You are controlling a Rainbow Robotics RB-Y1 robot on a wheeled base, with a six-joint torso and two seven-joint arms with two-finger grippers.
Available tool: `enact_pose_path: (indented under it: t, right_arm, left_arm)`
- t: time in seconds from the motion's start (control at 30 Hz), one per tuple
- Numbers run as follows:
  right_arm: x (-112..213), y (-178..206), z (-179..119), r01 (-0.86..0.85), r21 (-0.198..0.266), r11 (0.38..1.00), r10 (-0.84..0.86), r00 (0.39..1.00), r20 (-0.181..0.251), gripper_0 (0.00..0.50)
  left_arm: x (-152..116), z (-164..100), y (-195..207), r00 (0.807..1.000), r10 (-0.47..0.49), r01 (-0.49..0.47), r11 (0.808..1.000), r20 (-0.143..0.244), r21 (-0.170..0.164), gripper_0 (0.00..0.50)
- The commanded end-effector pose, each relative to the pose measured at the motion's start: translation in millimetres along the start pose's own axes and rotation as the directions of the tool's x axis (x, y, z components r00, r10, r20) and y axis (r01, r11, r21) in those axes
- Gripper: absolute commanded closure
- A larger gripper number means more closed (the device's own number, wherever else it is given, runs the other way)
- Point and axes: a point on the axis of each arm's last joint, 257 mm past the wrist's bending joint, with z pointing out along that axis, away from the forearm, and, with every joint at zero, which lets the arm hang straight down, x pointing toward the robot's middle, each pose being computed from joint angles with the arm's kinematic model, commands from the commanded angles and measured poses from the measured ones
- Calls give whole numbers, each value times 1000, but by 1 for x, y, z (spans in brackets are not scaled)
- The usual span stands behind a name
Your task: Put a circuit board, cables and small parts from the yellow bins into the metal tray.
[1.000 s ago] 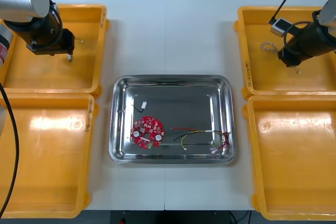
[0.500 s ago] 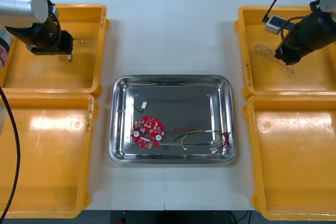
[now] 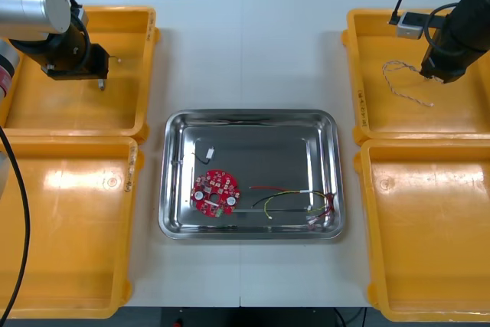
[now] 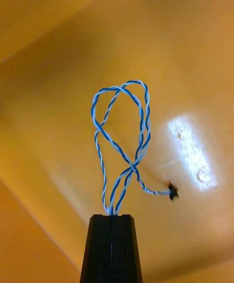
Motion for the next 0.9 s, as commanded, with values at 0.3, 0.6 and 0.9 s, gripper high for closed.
enact_pose_path:
  t: [0.3,0.6,0.9]
  right_arm:
    - [21,-5,-78,93,39,995,-88,989,-122,500]
    - [12,-10,-112,99,94,991,-92,993,-81,500]
    - [-10,-12,-137,181,212,960,-176,984,-41,500]
  left_arm:
    - [-29,-17,-30,993,104,-106,994,59,31,0]
    - [-25,-12,-37,992,114,-116,993,54,35,0]
    - [-16,-1,-36,990,127,-129,991,55,29,0]
